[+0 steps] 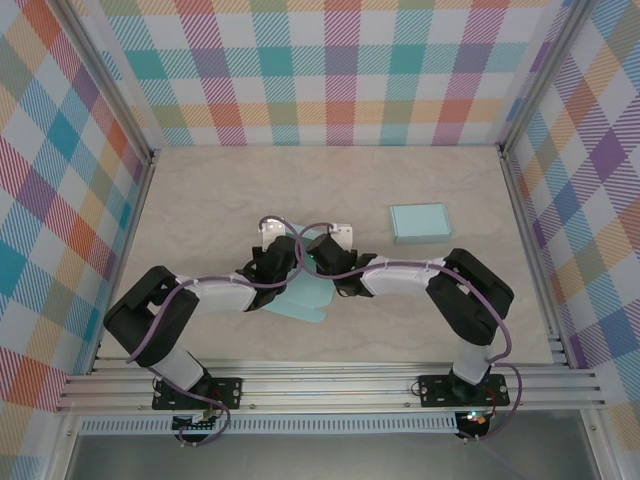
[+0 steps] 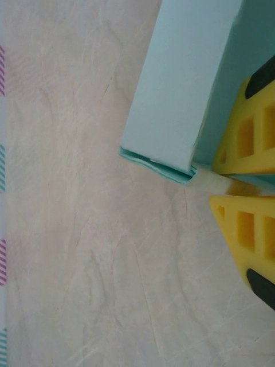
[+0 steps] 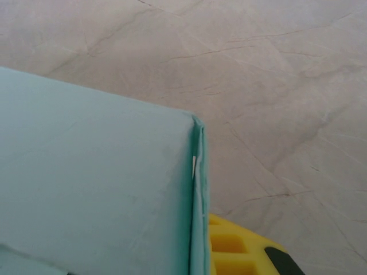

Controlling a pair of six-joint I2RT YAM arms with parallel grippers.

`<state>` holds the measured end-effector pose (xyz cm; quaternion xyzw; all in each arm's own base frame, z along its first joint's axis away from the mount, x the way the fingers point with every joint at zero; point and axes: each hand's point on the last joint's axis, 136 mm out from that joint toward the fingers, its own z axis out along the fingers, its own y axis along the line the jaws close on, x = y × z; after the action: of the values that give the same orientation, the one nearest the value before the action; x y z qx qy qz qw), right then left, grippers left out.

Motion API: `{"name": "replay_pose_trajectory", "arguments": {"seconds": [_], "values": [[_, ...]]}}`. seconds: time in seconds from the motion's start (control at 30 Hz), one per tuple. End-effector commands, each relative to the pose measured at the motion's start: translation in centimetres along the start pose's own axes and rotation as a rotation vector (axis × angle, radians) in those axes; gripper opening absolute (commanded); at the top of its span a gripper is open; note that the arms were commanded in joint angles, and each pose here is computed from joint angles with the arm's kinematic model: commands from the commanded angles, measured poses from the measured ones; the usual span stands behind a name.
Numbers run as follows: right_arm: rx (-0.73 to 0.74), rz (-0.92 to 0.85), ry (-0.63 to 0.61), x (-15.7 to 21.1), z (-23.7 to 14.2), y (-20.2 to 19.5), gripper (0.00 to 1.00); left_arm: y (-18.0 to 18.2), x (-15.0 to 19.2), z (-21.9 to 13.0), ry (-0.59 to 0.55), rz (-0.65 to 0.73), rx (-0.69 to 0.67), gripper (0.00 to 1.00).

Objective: Fold the paper box

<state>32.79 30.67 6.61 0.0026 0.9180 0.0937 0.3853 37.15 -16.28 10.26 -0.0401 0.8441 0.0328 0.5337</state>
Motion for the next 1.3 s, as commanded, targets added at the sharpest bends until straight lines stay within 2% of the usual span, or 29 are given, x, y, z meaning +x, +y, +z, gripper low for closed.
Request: {"name": "replay_pose_trajectory", "arguments": {"seconds": [0.0, 0.1, 0.2, 0.27, 0.37, 0.43, 0.53, 0.8, 0.87, 1.03, 1.17, 1.27], "values": [[-0.013, -0.007, 0.066, 1.5, -0.1, 1.0, 0.00, 1.3, 1.0, 0.8, 0.040, -0.065, -0.002, 0.20], [0.021, -0.014, 0.071, 1.2, 0.0, 0.7, 0.00, -1.2, 1.4, 0.2, 0.061, -0.031, 0.176, 0.25], [0.042, -0.011, 0.074, 1.0, -0.1, 0.2, 0.00, -1.8, 1.9, -0.4, 0.073, -0.006, 0.251, 0.27], [0.043, 0.002, 0.070, 0.8, -0.1, 0.0, 0.00, -1.5, 2.2, -0.6, 0.074, 0.007, 0.253, 0.27], [0.039, 0.005, 0.066, 0.7, -0.3, -0.2, 0.00, -0.5, 2.8, -0.5, 0.085, 0.014, 0.220, 0.25], [0.036, 0.006, 0.065, 0.7, -0.5, -0.2, 0.00, 0.0, 3.1, -0.4, 0.090, 0.011, 0.192, 0.18], [0.018, 0.019, 0.065, 0.7, -0.5, 0.1, 0.00, 1.4, 3.5, 0.2, 0.106, -0.029, 0.094, 0.14], [-0.026, 0.069, 0.097, 2.0, 0.7, 1.7, 0.00, 5.1, 2.8, 0.3, 0.061, -0.185, -0.150, 0.13], [-0.019, 0.074, 0.103, 2.3, 1.0, 1.7, 0.00, 4.2, 2.5, 0.4, 0.072, -0.166, -0.101, 0.15], [0.019, 0.077, 0.101, 2.0, 1.2, 1.1, 0.00, 0.3, 2.6, -0.3, 0.117, -0.132, 0.141, 0.34], [0.040, 0.088, 0.097, 1.8, 1.3, 0.5, 0.00, -0.3, 2.7, -1.4, 0.137, -0.161, 0.214, 0.39], [0.047, 0.094, 0.098, 1.7, 1.4, 0.2, 0.00, 0.1, 3.0, -1.9, 0.149, -0.160, 0.212, 0.40]]}}
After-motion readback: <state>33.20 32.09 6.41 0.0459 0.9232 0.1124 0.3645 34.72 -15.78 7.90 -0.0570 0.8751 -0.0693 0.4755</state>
